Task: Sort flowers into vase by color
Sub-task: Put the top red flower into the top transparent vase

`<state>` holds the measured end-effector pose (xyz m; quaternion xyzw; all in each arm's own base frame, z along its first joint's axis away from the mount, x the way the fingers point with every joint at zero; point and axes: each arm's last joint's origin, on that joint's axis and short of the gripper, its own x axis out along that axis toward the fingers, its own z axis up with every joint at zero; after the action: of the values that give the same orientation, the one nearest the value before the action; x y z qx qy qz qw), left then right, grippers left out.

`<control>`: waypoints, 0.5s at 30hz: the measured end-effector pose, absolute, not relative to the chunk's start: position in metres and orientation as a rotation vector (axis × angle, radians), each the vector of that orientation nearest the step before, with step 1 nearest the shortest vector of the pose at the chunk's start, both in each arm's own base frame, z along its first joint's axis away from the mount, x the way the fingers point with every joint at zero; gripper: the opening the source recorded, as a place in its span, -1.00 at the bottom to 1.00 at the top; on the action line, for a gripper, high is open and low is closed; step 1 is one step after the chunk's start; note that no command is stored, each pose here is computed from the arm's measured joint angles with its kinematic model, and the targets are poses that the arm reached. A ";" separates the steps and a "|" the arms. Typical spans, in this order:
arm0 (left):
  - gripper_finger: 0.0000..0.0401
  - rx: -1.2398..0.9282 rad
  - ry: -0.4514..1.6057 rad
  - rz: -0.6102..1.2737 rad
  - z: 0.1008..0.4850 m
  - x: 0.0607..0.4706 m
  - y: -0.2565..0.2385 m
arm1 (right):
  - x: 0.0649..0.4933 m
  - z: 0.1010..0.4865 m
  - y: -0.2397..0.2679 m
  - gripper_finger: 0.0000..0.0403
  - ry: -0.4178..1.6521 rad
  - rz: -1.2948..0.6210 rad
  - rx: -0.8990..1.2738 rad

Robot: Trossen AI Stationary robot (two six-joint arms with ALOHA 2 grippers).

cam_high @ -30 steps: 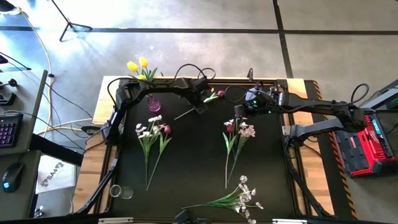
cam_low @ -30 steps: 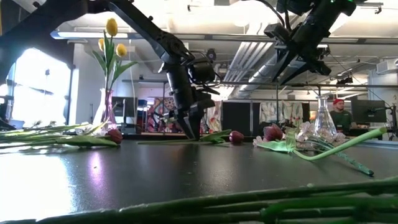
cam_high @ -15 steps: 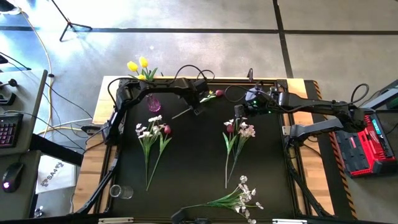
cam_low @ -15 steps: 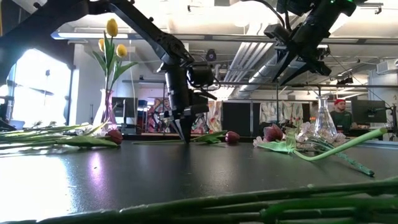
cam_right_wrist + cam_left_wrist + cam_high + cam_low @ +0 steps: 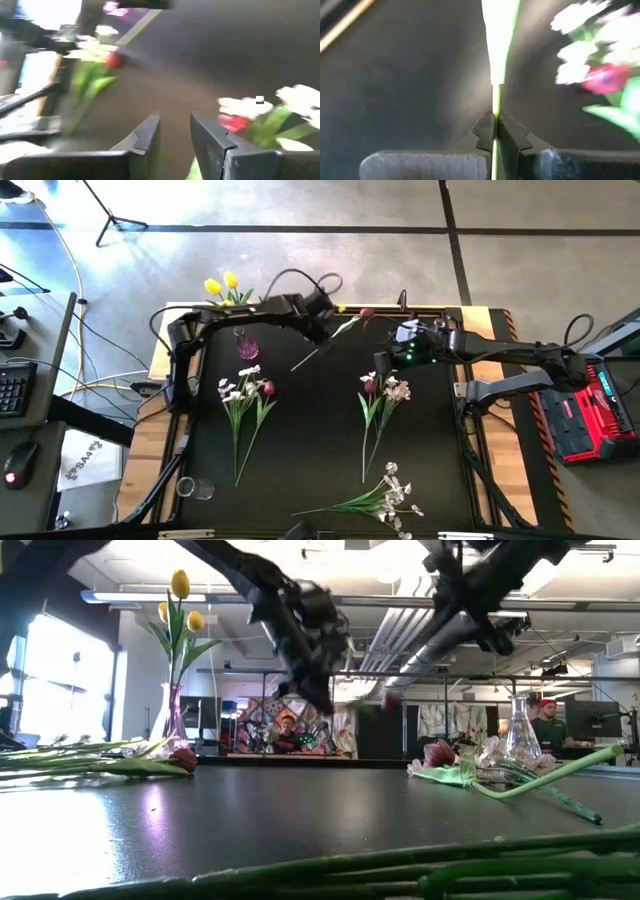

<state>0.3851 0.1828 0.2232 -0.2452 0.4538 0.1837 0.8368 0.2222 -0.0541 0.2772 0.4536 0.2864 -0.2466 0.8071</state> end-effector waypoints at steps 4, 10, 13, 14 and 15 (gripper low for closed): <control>-1.00 -0.530 0.787 0.327 0.259 0.383 0.180 | 0.222 0.293 -0.044 -0.53 0.503 -0.444 0.887; -1.00 -0.532 0.569 0.249 0.306 0.377 0.173 | 0.211 0.310 -0.039 -0.53 0.350 -0.532 0.792; -1.00 -0.513 0.487 0.182 0.322 0.378 0.167 | 0.211 0.325 -0.041 -0.53 0.203 -0.525 0.722; -1.00 -0.516 0.473 0.158 0.325 0.378 0.164 | 0.212 0.330 -0.041 -0.53 0.152 -0.512 0.694; -1.00 -0.515 0.459 0.124 0.327 0.380 0.161 | 0.213 0.335 -0.042 -0.53 0.107 -0.496 0.666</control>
<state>0.3797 0.1607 0.3273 -0.2524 0.2248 0.0608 0.9392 0.2135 -0.0421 0.3353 0.3234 0.0517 -0.2410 0.9136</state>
